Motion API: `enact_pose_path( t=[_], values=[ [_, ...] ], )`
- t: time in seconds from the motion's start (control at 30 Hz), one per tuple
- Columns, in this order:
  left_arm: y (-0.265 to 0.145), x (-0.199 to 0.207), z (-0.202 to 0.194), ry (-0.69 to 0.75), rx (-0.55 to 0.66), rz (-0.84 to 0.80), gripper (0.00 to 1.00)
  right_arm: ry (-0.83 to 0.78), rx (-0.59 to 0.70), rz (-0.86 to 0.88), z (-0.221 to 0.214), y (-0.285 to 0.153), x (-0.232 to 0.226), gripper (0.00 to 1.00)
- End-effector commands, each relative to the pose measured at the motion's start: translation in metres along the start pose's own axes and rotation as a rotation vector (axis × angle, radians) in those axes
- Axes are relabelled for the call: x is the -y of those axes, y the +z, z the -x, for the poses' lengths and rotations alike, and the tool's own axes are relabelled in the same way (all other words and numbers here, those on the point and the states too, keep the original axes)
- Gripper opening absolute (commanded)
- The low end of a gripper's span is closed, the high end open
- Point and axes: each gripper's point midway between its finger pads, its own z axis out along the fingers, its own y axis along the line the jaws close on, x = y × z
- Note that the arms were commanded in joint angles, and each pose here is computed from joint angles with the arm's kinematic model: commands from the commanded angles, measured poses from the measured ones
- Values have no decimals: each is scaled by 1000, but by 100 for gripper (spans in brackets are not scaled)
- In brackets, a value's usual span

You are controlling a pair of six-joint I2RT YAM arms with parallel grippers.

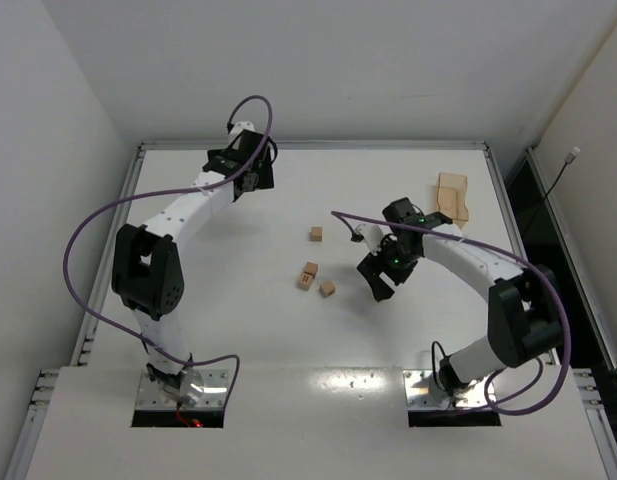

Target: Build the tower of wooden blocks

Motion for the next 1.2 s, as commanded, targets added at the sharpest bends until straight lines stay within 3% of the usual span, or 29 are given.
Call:
enact_pose_path(
  t=[0.0, 0.37, 1.17],
  values=[
    [-9, -14, 22, -45, 48, -2, 100, -10, -43, -11, -4, 4, 2, 74],
    [1, -29, 22, -65, 31, 19, 100, 39, -112, -72, 10, 25, 21, 74],
    [26, -38, 19, -67, 5, 49, 100, 74, -213, -49, 2, 35, 14, 55]
  ],
)
